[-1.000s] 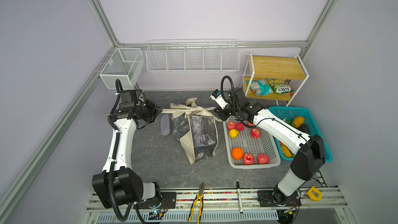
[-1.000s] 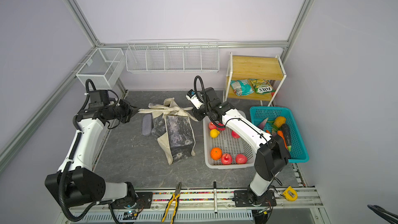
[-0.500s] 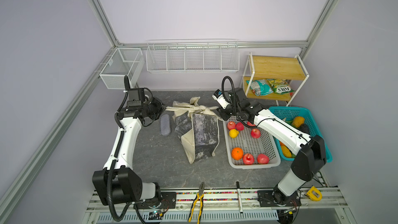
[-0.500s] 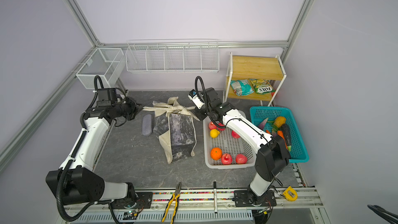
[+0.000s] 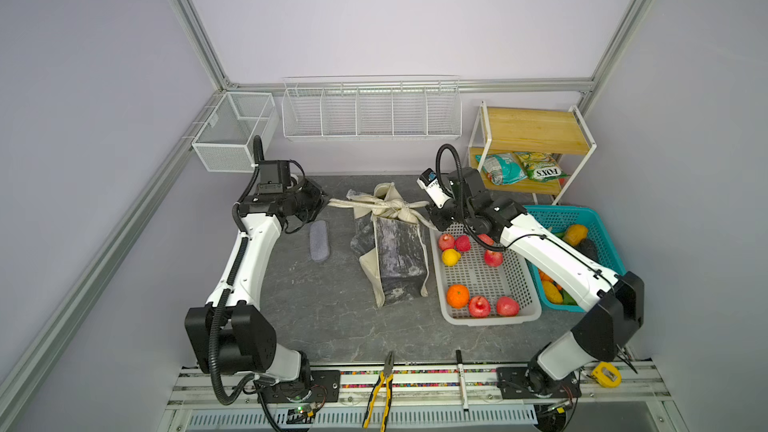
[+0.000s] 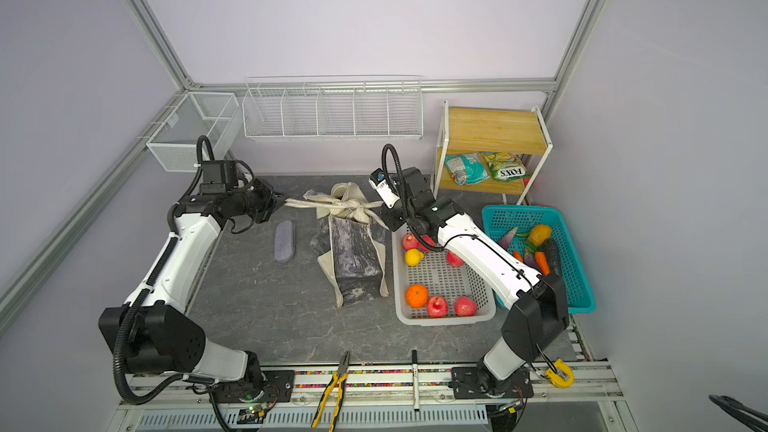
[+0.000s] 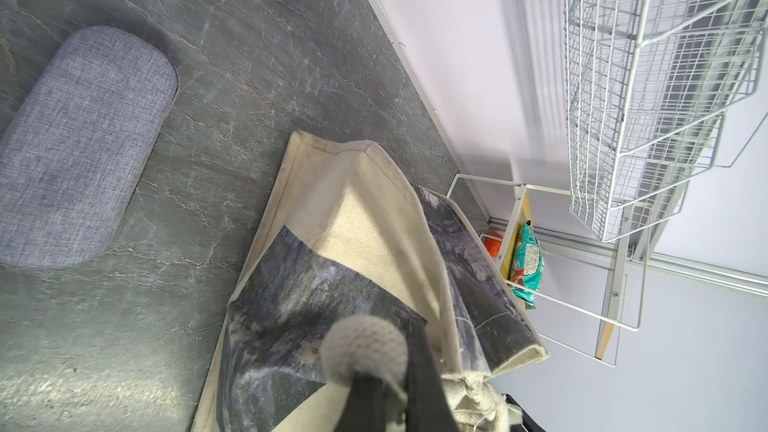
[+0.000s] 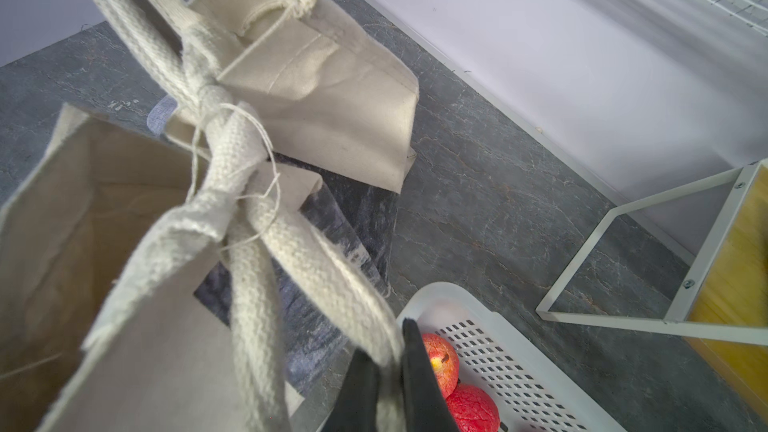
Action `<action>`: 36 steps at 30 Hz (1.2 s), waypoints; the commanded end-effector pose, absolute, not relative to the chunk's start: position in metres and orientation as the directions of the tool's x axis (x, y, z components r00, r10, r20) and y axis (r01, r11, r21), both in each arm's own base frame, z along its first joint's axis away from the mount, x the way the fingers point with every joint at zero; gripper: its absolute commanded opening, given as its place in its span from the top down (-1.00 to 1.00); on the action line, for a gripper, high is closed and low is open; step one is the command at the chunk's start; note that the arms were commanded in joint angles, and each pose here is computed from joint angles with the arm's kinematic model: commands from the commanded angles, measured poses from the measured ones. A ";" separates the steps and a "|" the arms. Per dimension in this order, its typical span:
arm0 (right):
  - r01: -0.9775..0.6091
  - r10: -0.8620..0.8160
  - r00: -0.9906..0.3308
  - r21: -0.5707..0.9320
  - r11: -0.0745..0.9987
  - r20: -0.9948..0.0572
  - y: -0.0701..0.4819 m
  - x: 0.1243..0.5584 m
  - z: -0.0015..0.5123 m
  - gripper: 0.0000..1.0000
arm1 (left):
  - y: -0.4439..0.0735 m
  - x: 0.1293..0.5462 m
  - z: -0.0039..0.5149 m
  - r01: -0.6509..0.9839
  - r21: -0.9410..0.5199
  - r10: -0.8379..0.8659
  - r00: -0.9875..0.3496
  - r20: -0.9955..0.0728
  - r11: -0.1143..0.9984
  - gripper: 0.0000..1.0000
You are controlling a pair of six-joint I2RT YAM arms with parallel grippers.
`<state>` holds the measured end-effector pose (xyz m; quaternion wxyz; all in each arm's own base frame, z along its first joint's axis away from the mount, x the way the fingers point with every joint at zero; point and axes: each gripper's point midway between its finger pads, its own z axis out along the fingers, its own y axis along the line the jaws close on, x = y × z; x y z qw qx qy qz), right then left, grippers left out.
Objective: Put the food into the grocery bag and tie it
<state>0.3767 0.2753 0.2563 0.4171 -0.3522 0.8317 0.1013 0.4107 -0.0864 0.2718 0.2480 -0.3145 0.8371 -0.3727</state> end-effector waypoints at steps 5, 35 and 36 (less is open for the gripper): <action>-0.549 -0.468 -0.438 -0.184 0.815 -0.768 0.236 0.385 0.267 0.42 | -0.042 0.430 0.293 -0.351 -0.745 -0.770 -0.547 -0.328 0.567 0.38; -0.244 -0.110 -0.217 -0.056 0.968 -0.970 0.125 0.378 0.321 -0.94 | 0.058 0.359 0.369 -0.417 -0.517 -0.589 -0.056 -0.806 0.747 -0.77; -0.200 -0.096 -0.219 -0.051 0.978 -0.971 0.112 0.379 0.314 -0.92 | 0.063 0.355 0.364 -0.425 -0.503 -0.566 -0.028 -0.824 0.753 -0.77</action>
